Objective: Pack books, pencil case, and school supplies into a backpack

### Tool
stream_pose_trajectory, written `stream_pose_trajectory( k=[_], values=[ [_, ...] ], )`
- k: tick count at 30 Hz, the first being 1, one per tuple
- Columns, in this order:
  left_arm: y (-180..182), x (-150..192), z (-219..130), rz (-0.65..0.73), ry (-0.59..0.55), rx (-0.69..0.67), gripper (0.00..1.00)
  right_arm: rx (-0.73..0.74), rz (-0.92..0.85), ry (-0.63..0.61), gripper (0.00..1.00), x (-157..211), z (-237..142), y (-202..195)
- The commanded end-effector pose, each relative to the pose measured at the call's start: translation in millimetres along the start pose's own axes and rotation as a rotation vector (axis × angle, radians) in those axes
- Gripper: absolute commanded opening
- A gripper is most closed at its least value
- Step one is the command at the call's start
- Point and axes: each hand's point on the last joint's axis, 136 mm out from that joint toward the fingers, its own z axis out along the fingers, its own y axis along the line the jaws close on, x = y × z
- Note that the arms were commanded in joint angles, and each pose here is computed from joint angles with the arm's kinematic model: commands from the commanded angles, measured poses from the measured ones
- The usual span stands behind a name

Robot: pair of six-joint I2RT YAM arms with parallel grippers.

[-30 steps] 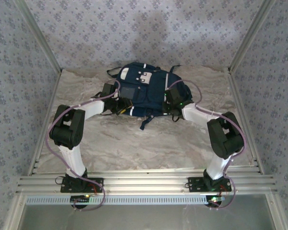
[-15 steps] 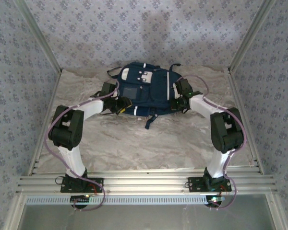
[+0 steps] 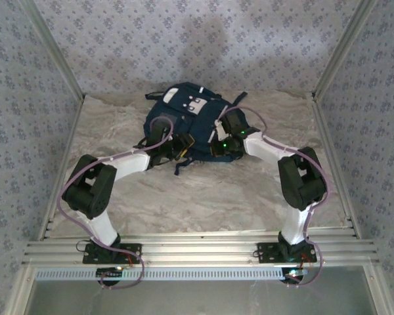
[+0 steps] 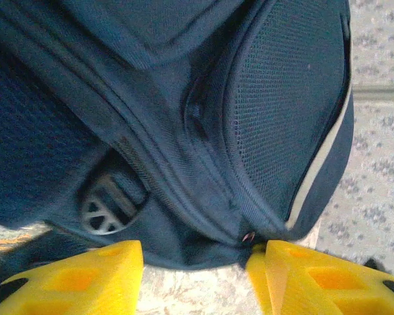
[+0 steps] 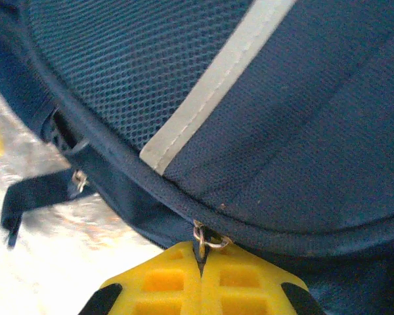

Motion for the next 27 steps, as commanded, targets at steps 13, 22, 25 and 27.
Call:
stream_pose_trajectory(
  k=[13, 22, 25, 27],
  values=[
    [30.6, -14.0, 6.3, -0.147, -0.106, -0.031, 0.51, -0.231, 0.04, -0.039, 0.0, -18.6, -0.7, 69.7],
    [20.7, -28.3, 24.4, -0.108, -0.114, 0.042, 0.13, -0.217, 0.017, -0.008, 0.0, -9.5, 1.4, 66.8],
    [20.6, -29.1, 24.6, -0.101, -0.1, 0.049, 0.0, -0.152, -0.027, 0.017, 0.0, -4.0, -1.1, 49.6],
    [23.1, -29.0, 21.8, -0.103, -0.093, 0.05, 0.0, -0.102, -0.042, 0.034, 0.0, -0.7, -3.5, 32.4]
  ],
)
